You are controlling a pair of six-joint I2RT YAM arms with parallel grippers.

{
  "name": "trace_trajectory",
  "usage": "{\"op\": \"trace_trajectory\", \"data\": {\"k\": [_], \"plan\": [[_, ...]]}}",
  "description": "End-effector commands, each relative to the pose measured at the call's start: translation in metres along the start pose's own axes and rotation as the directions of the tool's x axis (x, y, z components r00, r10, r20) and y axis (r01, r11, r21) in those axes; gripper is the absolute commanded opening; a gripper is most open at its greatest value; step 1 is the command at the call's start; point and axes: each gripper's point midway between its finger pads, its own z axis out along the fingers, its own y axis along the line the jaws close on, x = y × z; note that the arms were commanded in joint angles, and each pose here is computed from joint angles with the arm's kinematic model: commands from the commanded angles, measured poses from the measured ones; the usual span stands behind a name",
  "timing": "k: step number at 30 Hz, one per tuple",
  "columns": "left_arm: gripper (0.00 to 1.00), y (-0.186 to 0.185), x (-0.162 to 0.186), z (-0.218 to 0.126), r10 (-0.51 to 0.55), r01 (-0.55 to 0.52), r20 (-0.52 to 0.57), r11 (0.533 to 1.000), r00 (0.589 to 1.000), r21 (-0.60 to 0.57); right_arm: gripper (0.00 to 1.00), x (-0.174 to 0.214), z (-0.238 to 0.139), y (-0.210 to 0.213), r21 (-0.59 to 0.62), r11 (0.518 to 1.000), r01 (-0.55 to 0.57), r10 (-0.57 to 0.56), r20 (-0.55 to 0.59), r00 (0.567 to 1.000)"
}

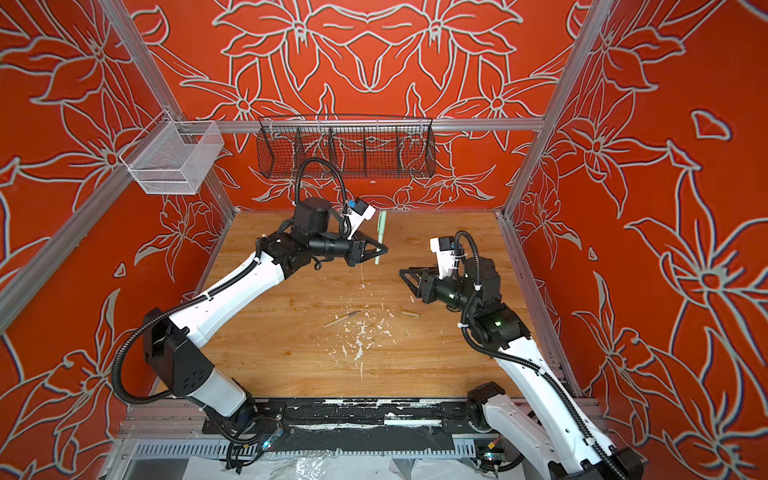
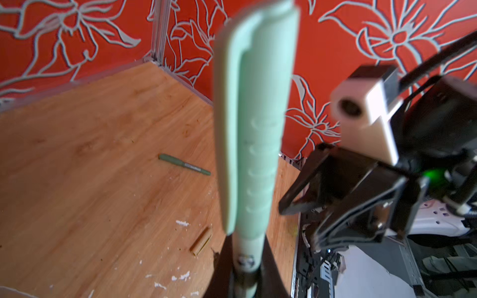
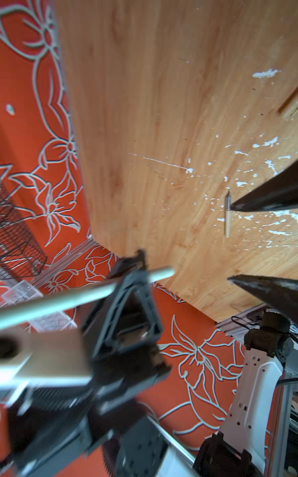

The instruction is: Insert the pens into the pen caps

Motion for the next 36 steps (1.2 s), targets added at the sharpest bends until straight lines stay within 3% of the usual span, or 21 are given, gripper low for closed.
{"op": "trace_trajectory", "data": {"k": [1, 11, 36], "plan": [[0.0, -0.033, 0.009, -0.012, 0.055, -0.054, -0.01, 0.995, 0.998, 0.08, 0.42, -0.001, 0.0, 0.007, -0.049, 0.999, 0.017, -0.018, -0.04, 0.999], [0.0, -0.05, 0.048, -0.01, 0.012, 0.001, -0.084, 0.988, 0.996, 0.157, 0.48, -0.021, 0.006, 0.027, -0.245, 0.97, -0.014, 0.013, -0.005, 1.0], [0.0, -0.052, 0.061, 0.019, -0.007, 0.037, -0.152, 0.979, 0.988, 0.198, 0.48, -0.029, 0.018, 0.036, -0.277, 0.961, 0.023, -0.026, -0.009, 1.0]]}}
